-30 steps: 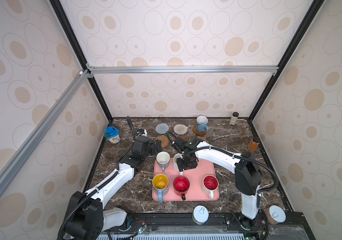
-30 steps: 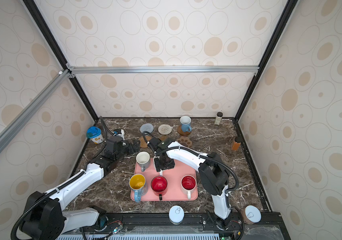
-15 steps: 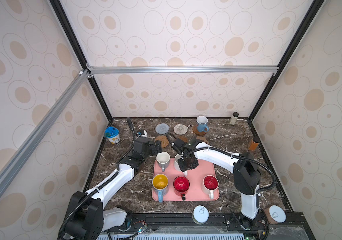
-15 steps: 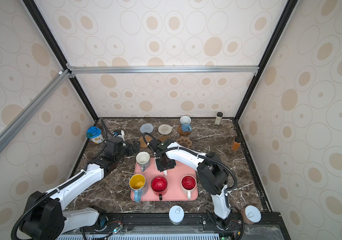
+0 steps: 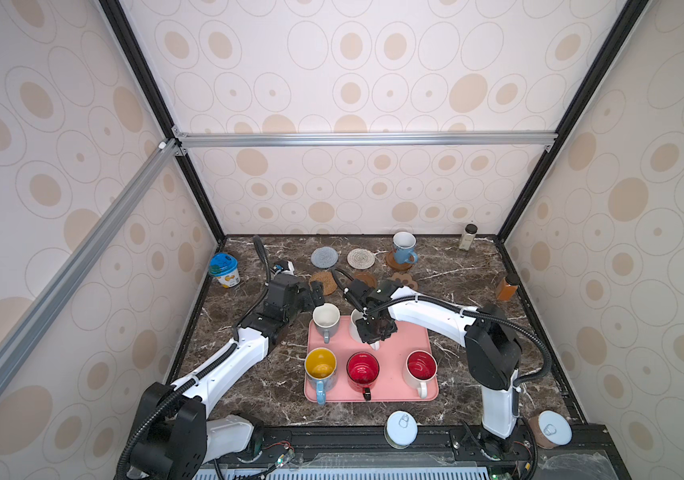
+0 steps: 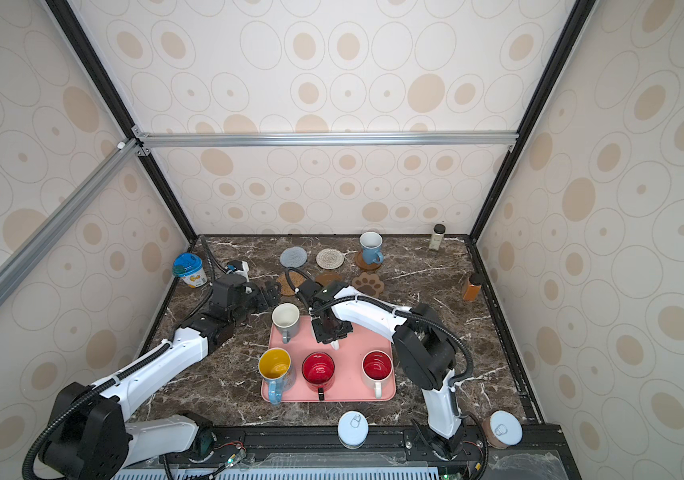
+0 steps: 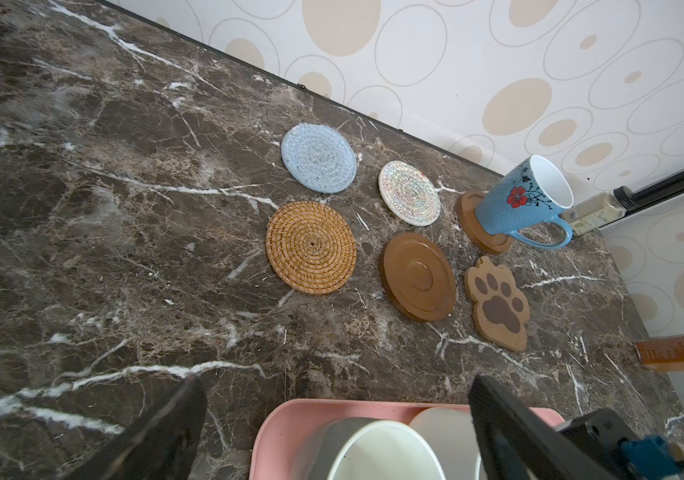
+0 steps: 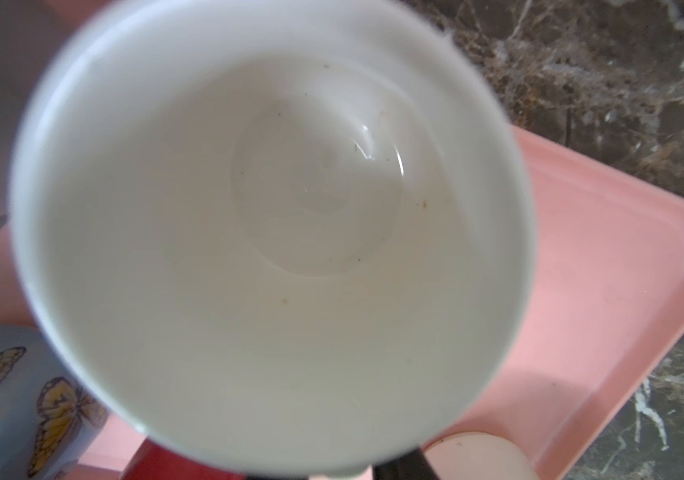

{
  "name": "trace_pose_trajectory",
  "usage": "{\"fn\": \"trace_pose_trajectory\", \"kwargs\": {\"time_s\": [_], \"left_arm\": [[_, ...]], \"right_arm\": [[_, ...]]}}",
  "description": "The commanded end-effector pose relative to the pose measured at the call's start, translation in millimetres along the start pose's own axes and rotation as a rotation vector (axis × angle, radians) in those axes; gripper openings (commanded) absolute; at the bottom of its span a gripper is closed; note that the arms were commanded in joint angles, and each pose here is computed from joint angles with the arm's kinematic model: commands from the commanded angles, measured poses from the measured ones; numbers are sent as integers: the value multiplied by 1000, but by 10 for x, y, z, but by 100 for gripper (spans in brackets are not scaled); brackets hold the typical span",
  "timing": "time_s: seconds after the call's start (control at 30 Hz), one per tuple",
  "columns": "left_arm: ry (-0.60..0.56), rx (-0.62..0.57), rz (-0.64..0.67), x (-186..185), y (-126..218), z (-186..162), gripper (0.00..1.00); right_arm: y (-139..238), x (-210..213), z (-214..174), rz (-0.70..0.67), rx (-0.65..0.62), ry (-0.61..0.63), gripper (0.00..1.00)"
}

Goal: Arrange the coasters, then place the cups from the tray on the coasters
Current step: 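Lower right gripper into the white mug nearest the red mug and grip its rim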

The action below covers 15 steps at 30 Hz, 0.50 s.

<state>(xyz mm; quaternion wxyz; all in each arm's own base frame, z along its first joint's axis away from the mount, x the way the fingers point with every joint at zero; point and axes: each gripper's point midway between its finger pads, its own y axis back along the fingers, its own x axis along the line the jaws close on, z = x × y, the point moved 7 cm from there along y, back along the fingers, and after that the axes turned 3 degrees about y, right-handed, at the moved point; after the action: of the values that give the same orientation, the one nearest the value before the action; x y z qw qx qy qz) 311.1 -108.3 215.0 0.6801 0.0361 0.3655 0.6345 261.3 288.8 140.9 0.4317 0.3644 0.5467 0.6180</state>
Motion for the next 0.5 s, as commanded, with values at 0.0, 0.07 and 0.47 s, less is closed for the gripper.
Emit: {"fn": "trace_pose_trajectory", "kwargs": {"time_s": [0.0, 0.07, 0.47], "left_arm": [[25, -30, -13, -11, 44, 71, 100], [26, -32, -14, -13, 41, 77, 100], [25, -26, -16, -17, 21, 71, 100]], "right_arm": [[-126, 0, -19, -27, 10, 11, 26], [-151, -1, -21, -31, 13, 13, 25], [-267, -10, -40, -52, 30, 19, 20]]}}
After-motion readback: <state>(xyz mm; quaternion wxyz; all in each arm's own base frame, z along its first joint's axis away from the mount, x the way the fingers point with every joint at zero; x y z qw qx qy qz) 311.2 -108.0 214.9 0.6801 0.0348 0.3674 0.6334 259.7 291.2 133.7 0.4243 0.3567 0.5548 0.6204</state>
